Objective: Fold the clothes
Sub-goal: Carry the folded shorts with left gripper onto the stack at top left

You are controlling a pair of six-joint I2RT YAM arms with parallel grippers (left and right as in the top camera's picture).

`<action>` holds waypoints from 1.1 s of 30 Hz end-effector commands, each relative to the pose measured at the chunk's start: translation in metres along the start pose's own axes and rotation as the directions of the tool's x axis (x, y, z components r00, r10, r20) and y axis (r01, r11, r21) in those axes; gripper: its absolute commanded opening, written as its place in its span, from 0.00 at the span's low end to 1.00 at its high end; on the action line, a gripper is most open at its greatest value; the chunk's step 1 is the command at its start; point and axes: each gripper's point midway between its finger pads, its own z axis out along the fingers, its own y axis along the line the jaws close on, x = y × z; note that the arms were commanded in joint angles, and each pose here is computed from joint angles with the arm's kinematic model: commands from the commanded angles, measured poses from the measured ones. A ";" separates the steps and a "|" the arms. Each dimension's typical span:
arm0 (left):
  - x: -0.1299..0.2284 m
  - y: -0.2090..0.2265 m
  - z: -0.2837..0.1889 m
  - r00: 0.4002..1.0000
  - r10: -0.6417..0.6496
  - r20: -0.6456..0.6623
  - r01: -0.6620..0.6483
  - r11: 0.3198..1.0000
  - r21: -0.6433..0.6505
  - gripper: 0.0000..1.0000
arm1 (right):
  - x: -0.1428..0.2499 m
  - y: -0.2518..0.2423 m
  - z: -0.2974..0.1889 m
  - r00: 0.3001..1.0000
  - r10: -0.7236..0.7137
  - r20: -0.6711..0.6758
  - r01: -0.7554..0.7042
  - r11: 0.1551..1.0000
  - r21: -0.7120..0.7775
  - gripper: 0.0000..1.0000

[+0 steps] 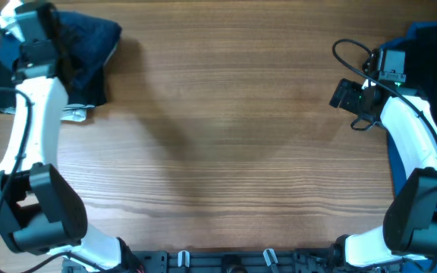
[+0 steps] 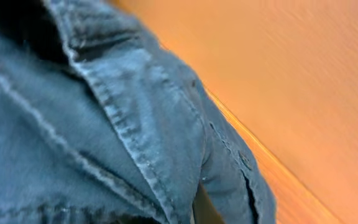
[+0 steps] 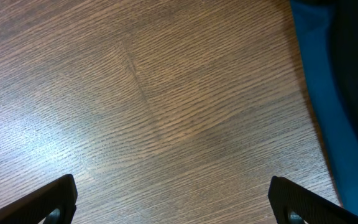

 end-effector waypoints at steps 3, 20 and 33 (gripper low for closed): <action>-0.028 0.028 0.011 0.996 -0.091 0.000 0.091 0.996 0.026 0.04 | -0.007 -0.001 -0.005 1.000 0.009 0.026 -0.009 1.000 0.010 1.00; 0.069 0.094 0.016 0.931 -0.131 -0.342 0.050 0.971 -0.235 0.59 | -0.007 -0.001 -0.005 1.000 0.009 0.026 -0.009 1.000 0.010 1.00; 0.044 0.112 -0.029 0.817 -0.306 -0.489 0.299 0.950 -0.094 0.83 | -0.007 -0.001 -0.005 1.000 0.009 0.026 -0.009 1.000 0.010 1.00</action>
